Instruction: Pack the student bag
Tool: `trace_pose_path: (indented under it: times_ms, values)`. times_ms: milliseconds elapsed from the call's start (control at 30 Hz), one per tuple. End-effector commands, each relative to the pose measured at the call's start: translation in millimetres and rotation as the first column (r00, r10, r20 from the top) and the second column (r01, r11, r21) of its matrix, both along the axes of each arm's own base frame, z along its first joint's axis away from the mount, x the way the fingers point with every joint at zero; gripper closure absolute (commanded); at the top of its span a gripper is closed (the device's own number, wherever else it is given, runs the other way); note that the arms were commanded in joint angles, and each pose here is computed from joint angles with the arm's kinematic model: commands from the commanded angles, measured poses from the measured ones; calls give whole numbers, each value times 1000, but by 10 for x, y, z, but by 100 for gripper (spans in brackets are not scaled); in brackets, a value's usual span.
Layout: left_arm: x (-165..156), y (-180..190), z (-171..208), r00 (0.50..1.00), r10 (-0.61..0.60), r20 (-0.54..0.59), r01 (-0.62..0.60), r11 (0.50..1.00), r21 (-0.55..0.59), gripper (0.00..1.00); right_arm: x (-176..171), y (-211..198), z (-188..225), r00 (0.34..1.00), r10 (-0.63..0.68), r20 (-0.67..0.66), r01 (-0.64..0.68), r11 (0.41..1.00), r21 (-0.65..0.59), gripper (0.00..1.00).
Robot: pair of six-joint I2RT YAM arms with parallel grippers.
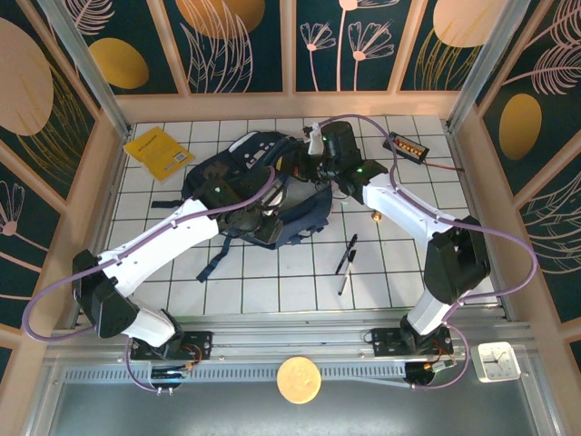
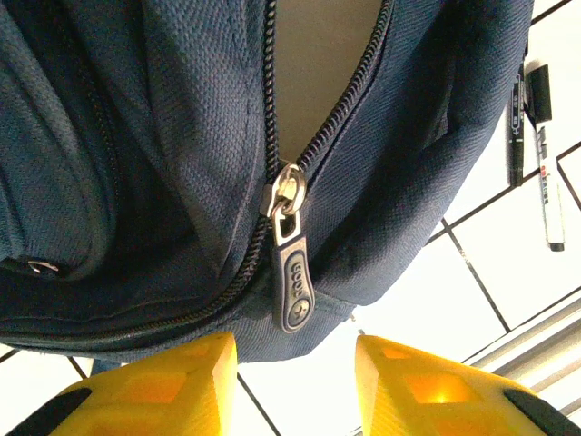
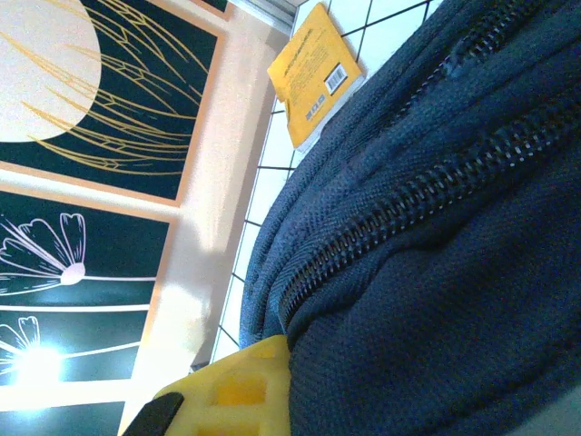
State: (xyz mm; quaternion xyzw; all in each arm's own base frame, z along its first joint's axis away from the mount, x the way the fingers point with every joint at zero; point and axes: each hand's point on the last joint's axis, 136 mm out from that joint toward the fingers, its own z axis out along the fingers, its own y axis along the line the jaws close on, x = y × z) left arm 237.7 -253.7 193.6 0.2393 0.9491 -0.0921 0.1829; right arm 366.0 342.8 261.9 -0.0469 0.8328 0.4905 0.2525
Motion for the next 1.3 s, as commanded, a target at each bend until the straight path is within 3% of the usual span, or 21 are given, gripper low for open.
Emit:
trace_pose_path:
  times_ms: [0, 233, 333, 500, 767, 1167, 1267]
  values:
    - [-14, -84, -47, 1000, 9, -29, -10, 1000, -24, 60, 162, 5, 550, 987, -39, 156, 25, 995, 94, 100]
    - [113, -206, -39, 1000, 25, -17, -25, 999, -21, 67, 126, -7, 559, 987, -39, 154, 23, 994, 103, 100]
    - [140, -124, -86, 999, 48, -13, -47, 998, 33, 71, 111, -19, 589, 986, -39, 160, 22, 994, 106, 100]
    - [153, -39, -110, 997, 73, -5, -73, 995, 75, 99, 98, -32, 601, 986, -38, 162, 20, 993, 113, 100]
    - [51, 76, 28, 997, 80, -14, -80, 996, 41, 100, 129, -142, 516, 984, -55, 171, 42, 996, 78, 100]
    - [-146, 953, -144, 980, 166, -106, -157, 983, 94, 100, 260, -530, 370, 972, -67, 227, 62, 998, 26, 100]
    - [-131, 1265, -353, 955, 267, -128, -247, 957, 150, 100, 303, -572, 426, 969, -65, 239, 60, 998, 27, 100]
